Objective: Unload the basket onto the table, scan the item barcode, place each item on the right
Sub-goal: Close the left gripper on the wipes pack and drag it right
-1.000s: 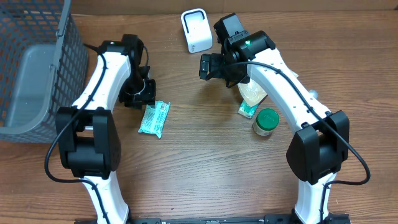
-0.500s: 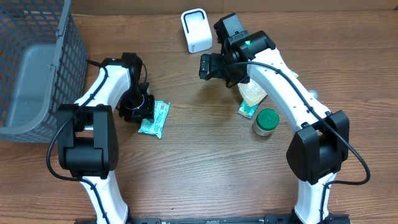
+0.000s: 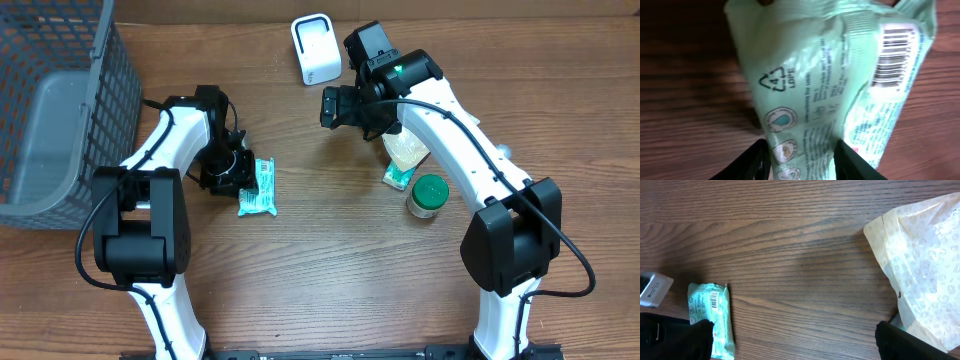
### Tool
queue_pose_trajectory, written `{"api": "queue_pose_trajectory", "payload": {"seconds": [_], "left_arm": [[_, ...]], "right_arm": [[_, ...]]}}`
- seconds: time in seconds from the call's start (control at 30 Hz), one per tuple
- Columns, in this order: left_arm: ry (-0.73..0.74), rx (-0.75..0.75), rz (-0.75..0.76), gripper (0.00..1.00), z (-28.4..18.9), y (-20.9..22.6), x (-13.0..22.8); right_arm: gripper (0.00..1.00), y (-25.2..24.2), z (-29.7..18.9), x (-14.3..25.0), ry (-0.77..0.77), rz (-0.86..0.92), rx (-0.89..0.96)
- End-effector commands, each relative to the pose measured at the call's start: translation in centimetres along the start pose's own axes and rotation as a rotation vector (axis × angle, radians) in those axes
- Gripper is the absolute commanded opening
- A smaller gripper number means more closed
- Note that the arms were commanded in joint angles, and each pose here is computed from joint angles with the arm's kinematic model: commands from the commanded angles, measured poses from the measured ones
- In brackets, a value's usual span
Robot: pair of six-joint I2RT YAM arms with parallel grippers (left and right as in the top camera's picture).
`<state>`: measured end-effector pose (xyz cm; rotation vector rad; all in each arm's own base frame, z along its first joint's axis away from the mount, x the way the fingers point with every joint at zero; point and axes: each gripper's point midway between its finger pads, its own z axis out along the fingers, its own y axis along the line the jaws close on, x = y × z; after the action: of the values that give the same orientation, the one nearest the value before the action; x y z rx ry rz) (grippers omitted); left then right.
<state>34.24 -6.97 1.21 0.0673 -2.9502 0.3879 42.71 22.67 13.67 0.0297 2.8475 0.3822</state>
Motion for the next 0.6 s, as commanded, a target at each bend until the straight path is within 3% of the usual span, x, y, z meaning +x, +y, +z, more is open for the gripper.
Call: {"api": "queue_pose_trajectory", "payload": {"seconds": [0.0,0.57], "left_arm": [[0.014,0.022,0.013,0.47,0.1,-0.3,0.4],[0.072,-0.029,-0.064,0.5,1.1,0.9,2.2]], "right_arm": [[1.0,-0.3,-0.1,-0.1,-0.005,0.004,0.006],[1.0,-0.3,-0.1,-0.1,-0.005,0.004,0.006]]}}
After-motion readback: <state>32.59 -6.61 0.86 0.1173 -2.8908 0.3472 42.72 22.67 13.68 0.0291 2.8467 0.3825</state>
